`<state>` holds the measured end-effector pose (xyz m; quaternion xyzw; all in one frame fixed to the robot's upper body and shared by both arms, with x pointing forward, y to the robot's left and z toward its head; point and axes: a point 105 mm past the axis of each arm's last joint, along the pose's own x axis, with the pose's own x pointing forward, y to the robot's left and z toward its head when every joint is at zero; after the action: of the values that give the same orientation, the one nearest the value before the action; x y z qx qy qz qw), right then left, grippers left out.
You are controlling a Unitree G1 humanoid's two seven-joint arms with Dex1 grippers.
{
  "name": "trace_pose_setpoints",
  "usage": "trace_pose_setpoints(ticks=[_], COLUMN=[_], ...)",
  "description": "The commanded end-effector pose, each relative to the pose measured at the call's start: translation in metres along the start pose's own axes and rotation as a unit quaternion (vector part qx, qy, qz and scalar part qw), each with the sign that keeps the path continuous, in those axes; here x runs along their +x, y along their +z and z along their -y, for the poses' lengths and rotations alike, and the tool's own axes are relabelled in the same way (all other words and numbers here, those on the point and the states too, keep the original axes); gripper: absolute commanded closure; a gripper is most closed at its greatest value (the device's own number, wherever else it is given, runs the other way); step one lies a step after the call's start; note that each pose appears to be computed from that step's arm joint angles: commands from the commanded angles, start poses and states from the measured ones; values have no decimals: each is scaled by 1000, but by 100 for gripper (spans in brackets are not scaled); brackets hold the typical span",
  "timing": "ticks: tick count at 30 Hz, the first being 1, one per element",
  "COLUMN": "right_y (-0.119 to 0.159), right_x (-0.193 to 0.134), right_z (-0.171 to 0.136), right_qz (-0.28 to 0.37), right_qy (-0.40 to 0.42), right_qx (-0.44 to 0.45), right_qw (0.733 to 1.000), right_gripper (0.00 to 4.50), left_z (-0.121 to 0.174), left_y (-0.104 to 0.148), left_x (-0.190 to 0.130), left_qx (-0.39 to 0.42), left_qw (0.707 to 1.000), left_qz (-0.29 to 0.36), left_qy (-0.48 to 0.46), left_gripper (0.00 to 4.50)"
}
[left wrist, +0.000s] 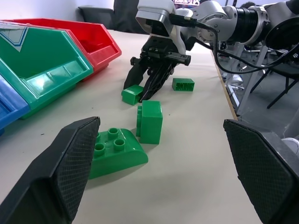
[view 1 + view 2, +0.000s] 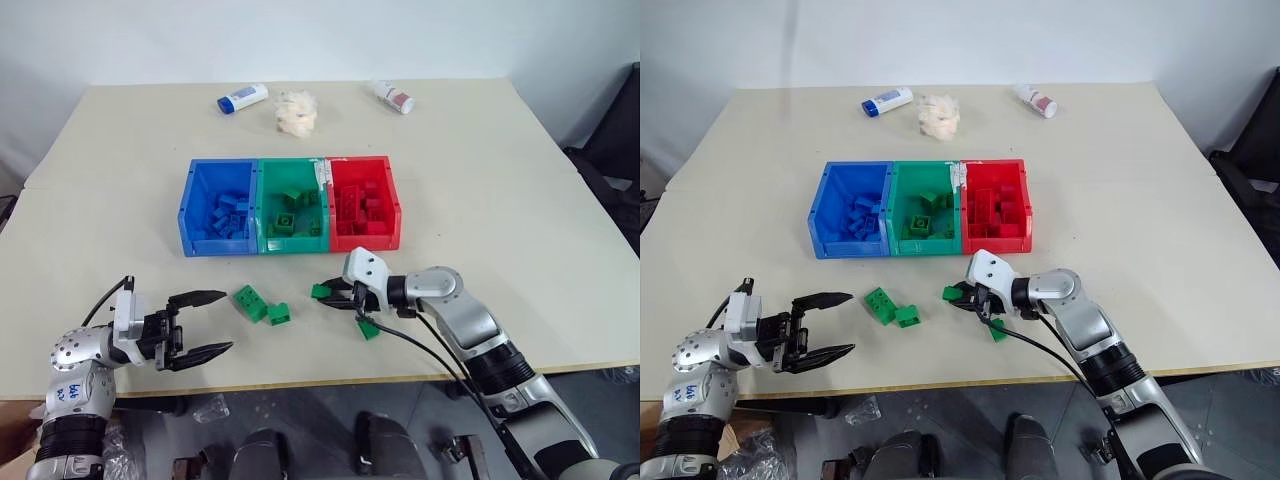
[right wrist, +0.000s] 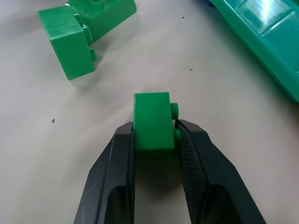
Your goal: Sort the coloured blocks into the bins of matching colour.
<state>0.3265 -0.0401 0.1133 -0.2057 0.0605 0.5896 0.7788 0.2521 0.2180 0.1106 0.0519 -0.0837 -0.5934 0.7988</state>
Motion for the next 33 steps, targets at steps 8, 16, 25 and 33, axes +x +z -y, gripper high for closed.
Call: trace_pose_setpoints(ticks=[8,16,25,33], right_y=[108,107,105,63], right_x=[5,26,6,-50], right_z=[58,96,85,24], right_qz=[132,93,114,125], right_qy=[-74,-130,-88,77], right_qx=[-52,-55,-86,-106], right_qw=[987,986,986,984], right_gripper=[360,126,4,4], left_z=[-1,-5,0,-1], left_y=[0,5,12,14], left_x=[4,1,-8,-30], left_qx=[17,34,38,51], left_qw=[1000,999,997,979], left_qz=[4,-8,-24,-79], left_qy=[6,32,63,178], left_gripper=[0,0,0,0])
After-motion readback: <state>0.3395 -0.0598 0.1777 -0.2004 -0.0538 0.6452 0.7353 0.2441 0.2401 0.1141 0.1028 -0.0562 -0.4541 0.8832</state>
